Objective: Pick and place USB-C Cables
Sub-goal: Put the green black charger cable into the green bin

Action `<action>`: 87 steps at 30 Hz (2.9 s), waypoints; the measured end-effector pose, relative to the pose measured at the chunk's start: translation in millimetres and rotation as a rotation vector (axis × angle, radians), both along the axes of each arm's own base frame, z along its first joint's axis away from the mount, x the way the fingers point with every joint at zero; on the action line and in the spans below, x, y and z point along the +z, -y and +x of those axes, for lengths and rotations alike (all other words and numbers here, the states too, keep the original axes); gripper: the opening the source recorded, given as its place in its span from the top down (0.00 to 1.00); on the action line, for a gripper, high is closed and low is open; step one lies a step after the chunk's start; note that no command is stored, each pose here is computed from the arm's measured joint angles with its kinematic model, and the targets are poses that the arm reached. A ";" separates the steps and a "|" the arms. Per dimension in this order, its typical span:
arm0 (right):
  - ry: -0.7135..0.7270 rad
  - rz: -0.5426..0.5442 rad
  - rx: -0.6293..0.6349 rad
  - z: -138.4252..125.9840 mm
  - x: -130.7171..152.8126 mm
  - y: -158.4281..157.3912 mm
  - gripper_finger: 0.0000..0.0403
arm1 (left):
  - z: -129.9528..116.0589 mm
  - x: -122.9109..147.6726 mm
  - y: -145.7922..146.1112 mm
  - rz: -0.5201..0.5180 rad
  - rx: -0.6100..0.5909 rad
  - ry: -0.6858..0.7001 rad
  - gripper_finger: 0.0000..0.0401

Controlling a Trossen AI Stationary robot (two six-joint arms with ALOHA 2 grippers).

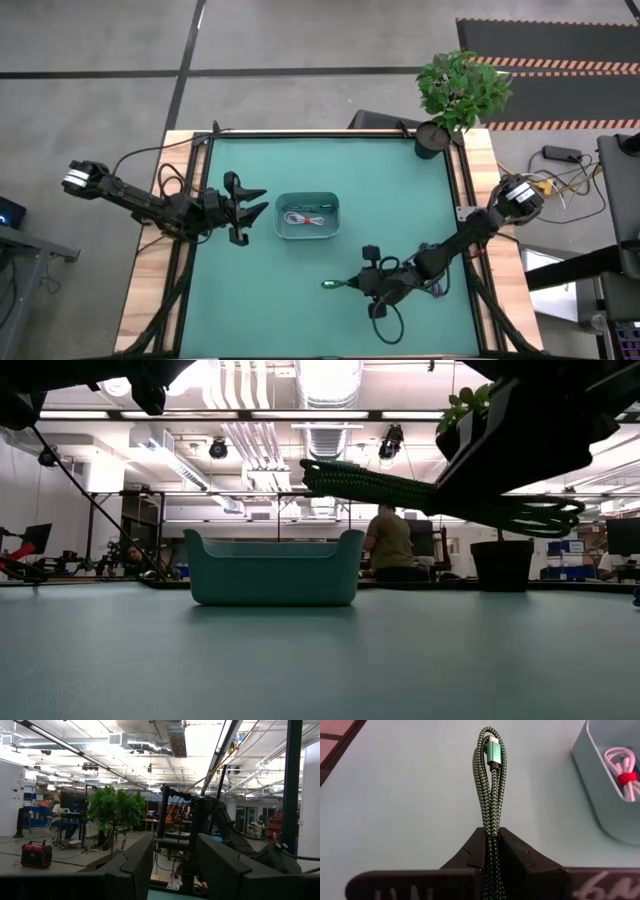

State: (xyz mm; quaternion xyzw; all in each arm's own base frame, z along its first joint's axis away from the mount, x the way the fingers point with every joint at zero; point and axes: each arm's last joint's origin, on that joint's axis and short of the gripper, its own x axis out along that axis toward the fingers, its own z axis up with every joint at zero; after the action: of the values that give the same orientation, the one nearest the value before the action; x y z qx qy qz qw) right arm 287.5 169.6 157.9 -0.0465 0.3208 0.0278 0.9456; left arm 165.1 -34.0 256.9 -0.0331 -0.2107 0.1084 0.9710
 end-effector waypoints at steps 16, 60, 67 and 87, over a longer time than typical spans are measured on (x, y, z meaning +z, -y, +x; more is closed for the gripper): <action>0.070 -0.023 0.049 2.3 8.8 -2.8 0.94 | 0.5 -0.6 0.1 0.001 0.002 -0.005 0.66; 0.829 -0.187 0.223 -33.1 95.1 53.1 0.94 | 82.7 3.2 27.9 0.005 -0.066 -0.120 0.66; 0.947 -0.155 0.208 -56.3 90.3 67.0 0.94 | 112.5 10.2 39.4 0.004 -0.076 -0.109 0.66; 0.959 -0.126 0.317 -56.4 94.5 65.6 0.94 | 118.8 7.4 52.8 -0.066 -0.187 -0.132 0.66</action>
State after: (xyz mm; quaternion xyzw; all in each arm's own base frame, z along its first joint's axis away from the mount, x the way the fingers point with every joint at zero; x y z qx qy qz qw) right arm 231.2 104.0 252.4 -0.1591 -0.1595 0.1269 0.9660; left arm 283.9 -86.8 264.3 -0.0772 -0.1388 0.0260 0.9870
